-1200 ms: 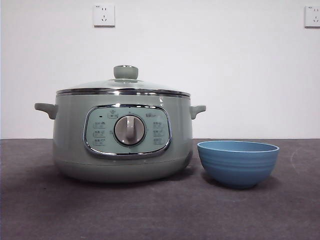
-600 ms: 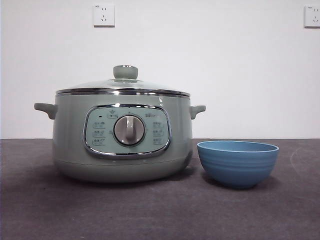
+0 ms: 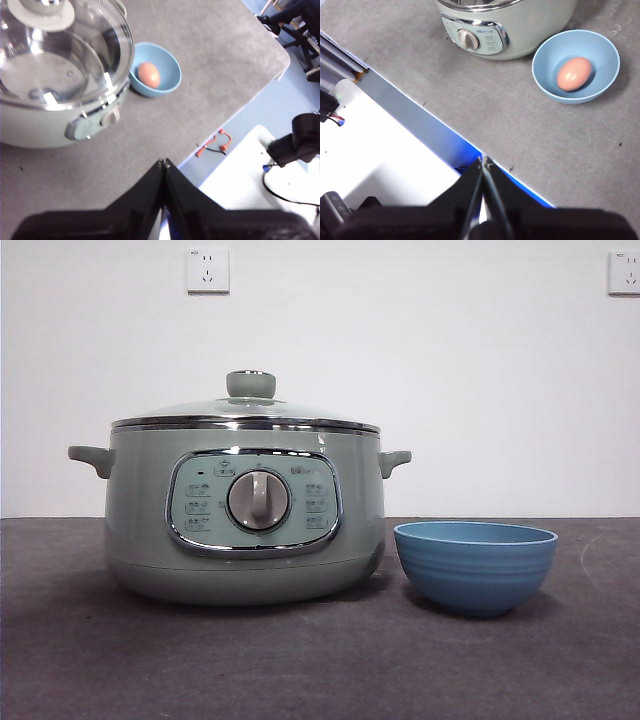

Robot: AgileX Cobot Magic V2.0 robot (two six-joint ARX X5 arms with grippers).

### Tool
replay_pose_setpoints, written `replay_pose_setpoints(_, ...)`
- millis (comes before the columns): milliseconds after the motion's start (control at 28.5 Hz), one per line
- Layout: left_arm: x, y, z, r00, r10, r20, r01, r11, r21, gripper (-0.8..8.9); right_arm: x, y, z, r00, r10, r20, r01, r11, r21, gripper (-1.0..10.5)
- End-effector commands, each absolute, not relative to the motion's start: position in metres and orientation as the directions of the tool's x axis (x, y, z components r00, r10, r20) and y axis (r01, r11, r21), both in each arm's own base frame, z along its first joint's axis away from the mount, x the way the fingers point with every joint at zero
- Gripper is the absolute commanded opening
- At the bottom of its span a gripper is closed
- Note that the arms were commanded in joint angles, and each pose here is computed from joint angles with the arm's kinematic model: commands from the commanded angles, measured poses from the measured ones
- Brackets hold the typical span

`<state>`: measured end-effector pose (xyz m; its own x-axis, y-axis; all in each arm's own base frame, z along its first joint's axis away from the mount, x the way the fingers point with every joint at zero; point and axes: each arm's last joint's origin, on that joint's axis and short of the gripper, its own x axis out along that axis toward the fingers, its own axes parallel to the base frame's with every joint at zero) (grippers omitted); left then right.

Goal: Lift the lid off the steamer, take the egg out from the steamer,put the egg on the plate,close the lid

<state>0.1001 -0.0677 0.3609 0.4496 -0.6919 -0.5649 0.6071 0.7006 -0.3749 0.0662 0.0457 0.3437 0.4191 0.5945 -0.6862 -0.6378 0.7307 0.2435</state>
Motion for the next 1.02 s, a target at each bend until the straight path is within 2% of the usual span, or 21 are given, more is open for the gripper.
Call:
replay_pose_setpoints(35, 0.105, -0.068, 0.362, 0.531, -0.649, -0.545, 0.639, 0.729, -0.246, -0.04, 0.067, 0.046, 0.342, 0.419, 0.592, -0.689, -0.634, 0.734, 0.246, 0.0)
replay_pose_setpoints(105, 0.111, -0.068, 0.368, 0.622, -0.612, -0.488, 0.641, 0.756, -0.131, -0.04, 0.067, 0.046, 0.342, 0.419, 0.592, -0.689, -0.633, 0.734, 0.246, 0.0)
replay_pose_setpoints(245, 0.115, -0.057, 0.387, 0.779, -0.553, -0.295, 0.595, 0.801, 0.069, -0.04, 0.067, 0.046, 0.342, 0.418, 0.592, -0.689, -0.633, 0.734, 0.246, 0.0)
replay_pose_setpoints(386, 0.106, -0.036, 0.390, 0.855, -0.509, -0.096, 0.518, 0.839, 0.167, -0.04, 0.067, 0.046, 0.342, 0.419, 0.592, -0.689, -0.633, 0.734, 0.246, 0.0)
replay_pose_setpoints(561, 0.093, -0.017, 0.354, 0.933, -0.355, 0.053, 0.335, 0.915, 0.226, -0.04, 0.067, 0.046, 0.342, 0.418, 0.592, -0.689, -0.633, 0.734, 0.246, 0.0)
replay_pose_setpoints(736, 0.088, -0.008, 0.293, 0.960, -0.267, 0.088, 0.242, 0.944, 0.226, -0.04, 0.067, 0.046, 0.342, 0.419, 0.592, -0.689, -0.633, 0.734, 0.246, 0.0)
replay_pose_setpoints(1017, 0.089, -0.002, 0.207, 0.989, -0.149, 0.022, 0.146, 0.982, 0.117, -0.04, 0.067, 0.046, 0.342, 0.418, 0.592, -0.689, -0.633, 0.734, 0.246, 0.0)
